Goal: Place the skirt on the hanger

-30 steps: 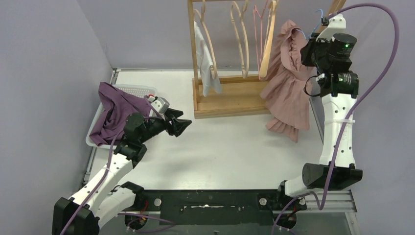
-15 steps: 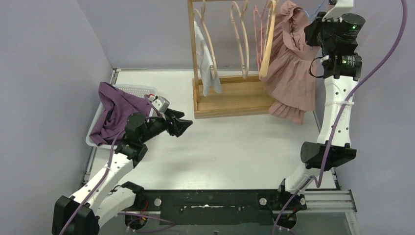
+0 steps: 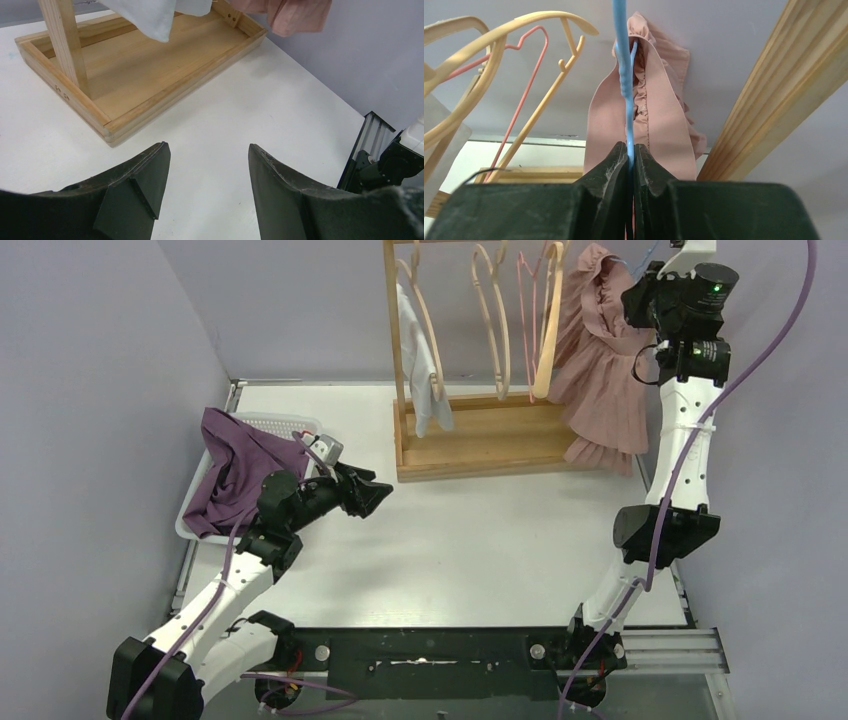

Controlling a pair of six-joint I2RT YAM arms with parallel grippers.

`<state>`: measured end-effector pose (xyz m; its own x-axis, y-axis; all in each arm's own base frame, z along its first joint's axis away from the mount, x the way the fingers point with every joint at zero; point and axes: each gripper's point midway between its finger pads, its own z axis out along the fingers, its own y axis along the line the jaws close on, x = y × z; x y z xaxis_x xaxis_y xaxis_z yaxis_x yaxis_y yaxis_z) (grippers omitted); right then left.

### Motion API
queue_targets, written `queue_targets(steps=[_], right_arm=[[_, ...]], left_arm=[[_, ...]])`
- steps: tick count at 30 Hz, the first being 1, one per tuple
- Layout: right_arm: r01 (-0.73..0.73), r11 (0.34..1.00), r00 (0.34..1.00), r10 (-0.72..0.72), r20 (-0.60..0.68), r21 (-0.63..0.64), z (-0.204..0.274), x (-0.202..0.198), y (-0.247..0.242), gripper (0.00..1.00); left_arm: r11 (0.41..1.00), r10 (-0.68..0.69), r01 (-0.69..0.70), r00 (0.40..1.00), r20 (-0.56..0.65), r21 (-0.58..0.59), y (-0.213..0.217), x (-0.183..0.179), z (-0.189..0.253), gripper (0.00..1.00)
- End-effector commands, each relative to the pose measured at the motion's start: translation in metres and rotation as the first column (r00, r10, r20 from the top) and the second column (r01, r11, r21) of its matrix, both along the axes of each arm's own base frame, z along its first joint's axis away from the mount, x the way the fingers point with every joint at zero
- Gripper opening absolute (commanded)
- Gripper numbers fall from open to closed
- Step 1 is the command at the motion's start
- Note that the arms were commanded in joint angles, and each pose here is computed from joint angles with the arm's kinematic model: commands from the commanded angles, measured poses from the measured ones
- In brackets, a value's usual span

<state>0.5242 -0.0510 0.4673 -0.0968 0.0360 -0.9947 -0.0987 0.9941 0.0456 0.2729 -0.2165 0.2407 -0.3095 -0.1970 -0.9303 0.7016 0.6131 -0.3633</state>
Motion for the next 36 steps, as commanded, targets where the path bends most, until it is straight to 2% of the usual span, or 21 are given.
queue_targets(steps=[1,4,6,8,10,11,13,16,19,21,23,26,31,34,36], right_arm=[[-0.006,1.0,0.989,0.007,0.147,-0.01,0.046,-0.003,-0.001,0.0],[0.007,1.0,0.991,-0.007,0.132,0.003,0.04,0.0,-0.006,0.03],[0.019,1.0,0.992,-0.021,0.127,0.017,0.038,0.0,-0.01,0.1],[0.038,0.999,0.991,-0.04,0.13,0.02,0.041,-0.003,-0.014,0.25],[0.055,0.998,0.987,-0.06,0.146,0.038,0.048,-0.011,-0.015,0.47],[0.059,0.997,0.984,-0.065,0.164,0.043,0.055,-0.017,-0.015,0.54],[0.057,0.997,0.979,-0.066,0.192,0.05,0.064,-0.029,-0.011,0.61],[0.059,0.997,0.971,-0.071,0.228,0.059,0.083,-0.055,-0.006,0.66],[0.089,0.992,0.959,-0.111,0.261,0.094,0.097,-0.082,-0.005,0.68],[0.089,0.99,0.954,-0.117,0.275,0.113,0.1,-0.102,0.0,0.69],[0.077,0.988,0.958,-0.11,0.265,0.13,0.095,-0.12,0.006,0.69],[0.052,0.986,0.965,-0.09,0.246,0.159,0.078,-0.144,0.018,0.69],[0.018,0.985,0.971,-0.059,0.23,0.174,0.044,-0.179,0.033,0.69],[0.0,0.982,0.978,-0.039,0.207,0.189,0.02,-0.191,0.04,0.69],[-0.029,0.982,0.979,-0.01,0.206,0.187,0.008,-0.2,0.049,0.69]], left_arm=[[0.999,0.029,-0.028,0.999,0.043,-0.031,0.002,0.006,0.017,0.58],[0.999,0.035,-0.034,0.998,0.045,-0.024,0.003,0.007,0.018,0.58],[0.999,0.048,-0.047,0.998,0.042,-0.016,0.005,0.009,0.018,0.58],[0.997,0.071,-0.071,0.997,0.031,-0.009,0.008,0.013,0.019,0.58],[0.992,0.124,-0.124,0.992,0.021,-0.009,0.015,0.021,0.023,0.58],[0.987,0.158,-0.158,0.987,0.012,-0.009,0.02,0.025,0.024,0.59],[0.973,0.232,-0.232,0.973,-0.015,-0.005,0.034,0.034,0.022,0.59],[0.934,0.355,-0.356,0.934,-0.049,-0.015,0.061,0.052,0.035,0.59],[0.861,0.504,-0.508,0.852,-0.14,0.009,0.103,0.071,0.036,0.59],[0.808,0.587,-0.585,0.793,-0.162,0.066,0.128,0.079,0.034,0.61],[0.757,0.653,-0.638,0.747,-0.123,0.145,0.146,0.084,0.035,0.7],[0.634,0.77,-0.739,0.629,-0.104,0.228,0.179,0.089,0.029,0.86],[0.469,0.881,-0.819,0.459,-0.112,0.331,0.223,0.09,0.004,0.9],[0.416,0.909,-0.83,0.378,-0.173,0.37,0.241,0.093,-0.02,0.89],[0.413,0.909,-0.825,0.347,-0.231,0.386,0.248,0.096,-0.038,0.86]])
